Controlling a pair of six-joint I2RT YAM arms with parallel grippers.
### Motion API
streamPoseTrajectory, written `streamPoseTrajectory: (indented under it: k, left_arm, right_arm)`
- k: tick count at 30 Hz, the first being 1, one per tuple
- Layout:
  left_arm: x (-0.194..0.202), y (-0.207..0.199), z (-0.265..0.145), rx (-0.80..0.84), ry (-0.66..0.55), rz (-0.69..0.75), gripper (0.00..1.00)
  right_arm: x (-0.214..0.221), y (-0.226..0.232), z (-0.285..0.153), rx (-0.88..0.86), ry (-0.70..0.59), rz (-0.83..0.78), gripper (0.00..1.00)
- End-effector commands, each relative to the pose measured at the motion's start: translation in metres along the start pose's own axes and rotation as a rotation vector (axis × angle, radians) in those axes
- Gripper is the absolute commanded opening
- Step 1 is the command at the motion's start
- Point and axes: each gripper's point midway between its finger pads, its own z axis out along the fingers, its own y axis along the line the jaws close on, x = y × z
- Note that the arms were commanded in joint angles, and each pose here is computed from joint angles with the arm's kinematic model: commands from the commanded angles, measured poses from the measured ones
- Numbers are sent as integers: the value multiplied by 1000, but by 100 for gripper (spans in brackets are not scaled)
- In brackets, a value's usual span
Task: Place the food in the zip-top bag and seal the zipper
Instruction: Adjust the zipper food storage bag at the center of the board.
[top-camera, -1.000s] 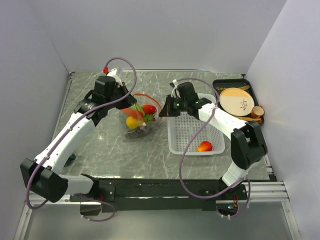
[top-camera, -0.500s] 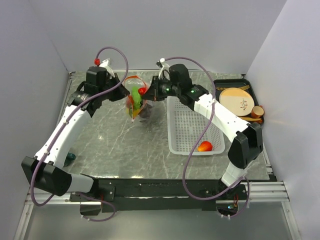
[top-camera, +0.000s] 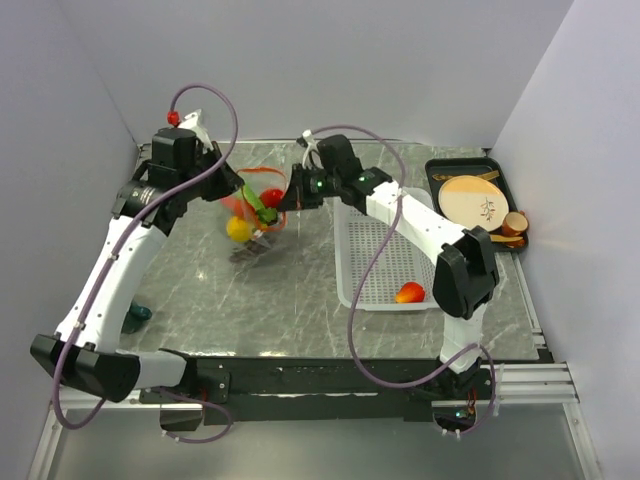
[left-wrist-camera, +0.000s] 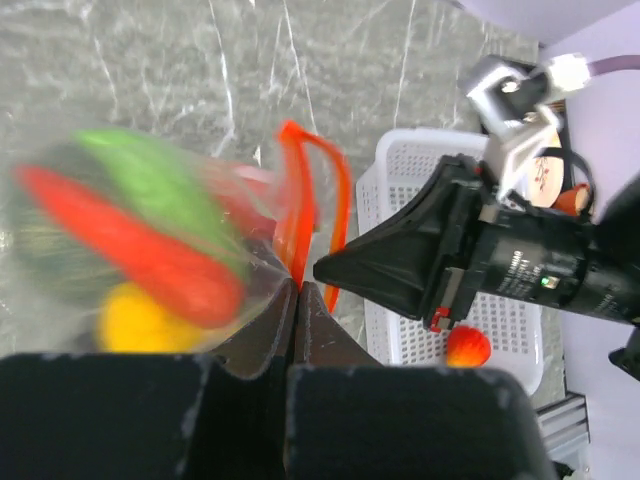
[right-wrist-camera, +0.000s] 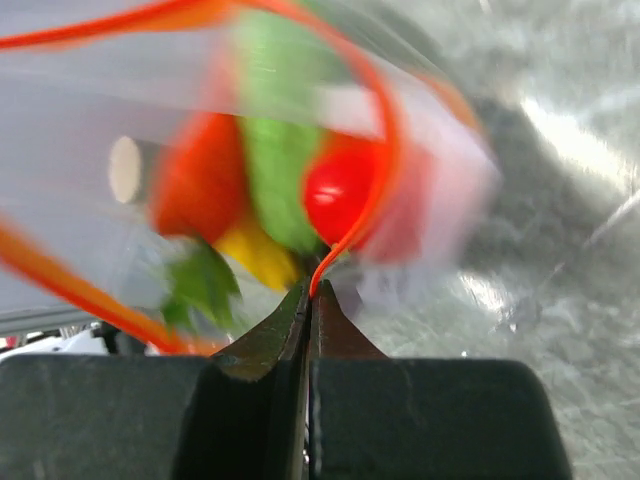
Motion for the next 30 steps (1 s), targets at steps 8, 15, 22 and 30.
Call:
streamPoseTrajectory:
  k: [8,15,22,30]
  left_arm:
    - [-1,-9,2,61,-33,-4,1]
    - [1,-16,9,109,24,0,1]
    - [5,-23,-7,150,30,-3,1]
    - [5,-10,5,80,51,32,1]
  right_arm:
    - [-24,43,-41,-93,-153,-82,5]
    - [-9,27,-25,-33,-51,-59,7]
    - [5,14,-20,-12,-28,-24,9]
    - [10,5,-4,-10,26,4,11]
